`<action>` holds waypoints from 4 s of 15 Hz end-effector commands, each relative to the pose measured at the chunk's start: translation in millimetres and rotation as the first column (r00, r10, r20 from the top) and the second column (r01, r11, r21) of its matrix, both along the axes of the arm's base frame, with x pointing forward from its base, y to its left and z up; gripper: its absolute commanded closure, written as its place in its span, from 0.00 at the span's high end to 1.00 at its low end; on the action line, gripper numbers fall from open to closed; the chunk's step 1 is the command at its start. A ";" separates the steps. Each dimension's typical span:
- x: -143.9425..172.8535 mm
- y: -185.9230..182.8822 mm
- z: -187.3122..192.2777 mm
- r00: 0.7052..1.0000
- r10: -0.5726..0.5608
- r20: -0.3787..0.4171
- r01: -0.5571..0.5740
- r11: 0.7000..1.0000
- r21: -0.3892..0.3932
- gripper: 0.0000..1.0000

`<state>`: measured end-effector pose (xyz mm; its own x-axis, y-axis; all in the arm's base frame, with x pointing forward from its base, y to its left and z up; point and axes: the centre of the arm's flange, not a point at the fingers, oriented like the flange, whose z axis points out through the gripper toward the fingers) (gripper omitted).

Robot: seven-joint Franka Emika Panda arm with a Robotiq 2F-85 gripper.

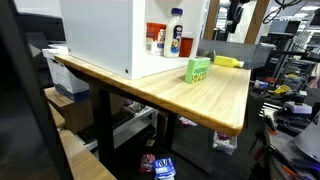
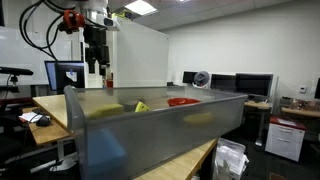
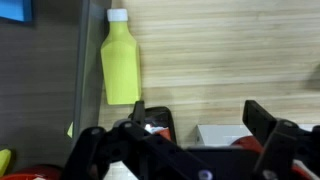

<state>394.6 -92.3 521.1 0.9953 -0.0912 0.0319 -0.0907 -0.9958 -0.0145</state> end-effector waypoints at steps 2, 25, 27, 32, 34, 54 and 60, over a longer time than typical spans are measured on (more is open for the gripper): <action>0.0 0.0 0.0 1.000 0.000 0.000 0.000 1.000 0.000 1.00; -40.2 110.5 233.0 0.793 0.234 0.563 -0.166 0.971 -0.170 1.00; -39.1 108.9 239.1 0.749 0.217 0.626 -0.153 0.976 -0.156 1.00; -28.0 105.9 244.8 0.646 0.187 0.740 -0.124 0.982 -0.139 1.00; -20.9 106.3 238.0 0.626 0.184 0.758 -0.121 0.983 -0.139 1.00; 0.6 92.4 187.6 0.438 -0.032 0.899 0.083 0.997 -0.005 1.00; 1.0 94.5 183.5 0.417 -0.002 0.909 0.084 0.996 -0.036 0.70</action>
<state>397.7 0.5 712.0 0.4041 -0.0881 0.9105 -0.0878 -0.9945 -0.0573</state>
